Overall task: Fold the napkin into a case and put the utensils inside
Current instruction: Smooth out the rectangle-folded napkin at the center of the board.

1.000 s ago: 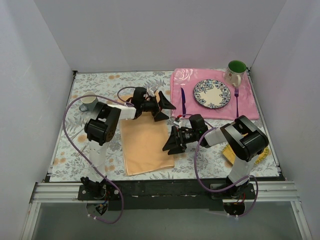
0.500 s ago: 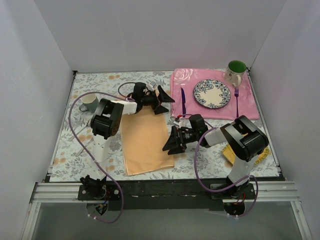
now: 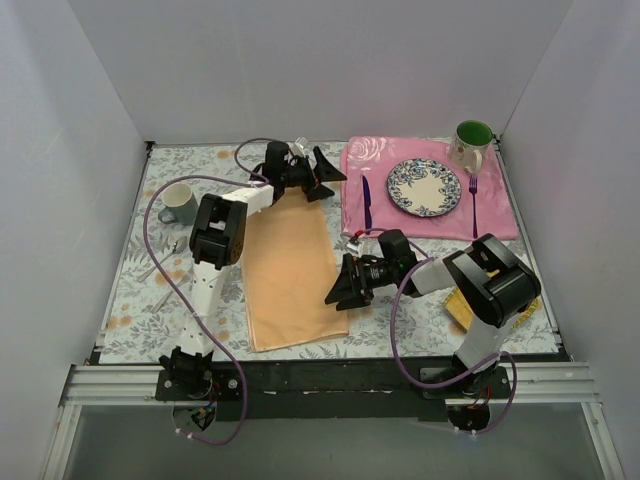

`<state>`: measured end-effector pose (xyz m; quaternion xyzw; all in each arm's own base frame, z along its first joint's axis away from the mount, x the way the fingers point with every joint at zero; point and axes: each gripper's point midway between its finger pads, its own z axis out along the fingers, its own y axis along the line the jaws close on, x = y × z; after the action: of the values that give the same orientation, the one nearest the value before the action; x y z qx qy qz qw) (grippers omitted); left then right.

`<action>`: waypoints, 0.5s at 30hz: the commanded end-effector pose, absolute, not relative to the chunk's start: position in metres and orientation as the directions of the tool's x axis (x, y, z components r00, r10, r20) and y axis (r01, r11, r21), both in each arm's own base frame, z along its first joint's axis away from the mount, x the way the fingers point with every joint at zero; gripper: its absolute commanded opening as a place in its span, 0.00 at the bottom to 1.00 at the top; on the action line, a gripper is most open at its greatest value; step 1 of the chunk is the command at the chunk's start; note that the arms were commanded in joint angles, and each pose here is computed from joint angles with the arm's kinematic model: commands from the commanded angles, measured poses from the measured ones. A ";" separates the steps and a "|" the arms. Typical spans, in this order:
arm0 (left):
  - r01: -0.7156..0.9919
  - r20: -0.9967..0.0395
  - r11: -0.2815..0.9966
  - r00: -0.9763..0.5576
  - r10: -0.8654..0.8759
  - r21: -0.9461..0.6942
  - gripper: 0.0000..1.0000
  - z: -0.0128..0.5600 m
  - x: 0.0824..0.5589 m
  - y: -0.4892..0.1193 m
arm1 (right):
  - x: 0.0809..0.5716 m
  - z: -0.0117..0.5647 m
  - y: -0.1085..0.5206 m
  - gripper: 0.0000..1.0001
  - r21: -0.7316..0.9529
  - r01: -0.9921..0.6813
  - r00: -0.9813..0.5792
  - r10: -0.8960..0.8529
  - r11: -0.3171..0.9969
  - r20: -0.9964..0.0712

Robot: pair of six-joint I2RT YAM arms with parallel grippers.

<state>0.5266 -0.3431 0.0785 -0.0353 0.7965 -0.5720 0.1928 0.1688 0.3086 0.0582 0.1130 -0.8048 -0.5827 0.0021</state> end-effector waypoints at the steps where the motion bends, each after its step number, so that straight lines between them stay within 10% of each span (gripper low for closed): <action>1: 0.423 -0.481 0.267 -0.850 -0.214 -0.866 0.98 0.176 0.530 -0.349 | 0.163 0.073 0.312 0.99 0.919 -0.287 -0.950 -0.203 0.270 -0.236; 15: 0.532 -0.753 0.746 -0.655 0.063 -0.401 0.98 0.186 0.541 -0.166 | 0.310 0.175 0.332 0.85 0.579 -0.750 -0.653 -0.215 0.319 -0.726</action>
<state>0.5609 -0.2158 0.1996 0.1342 0.8081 -0.4316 0.3778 0.2480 0.3311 0.1713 0.2735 -0.7561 -0.5538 -0.2162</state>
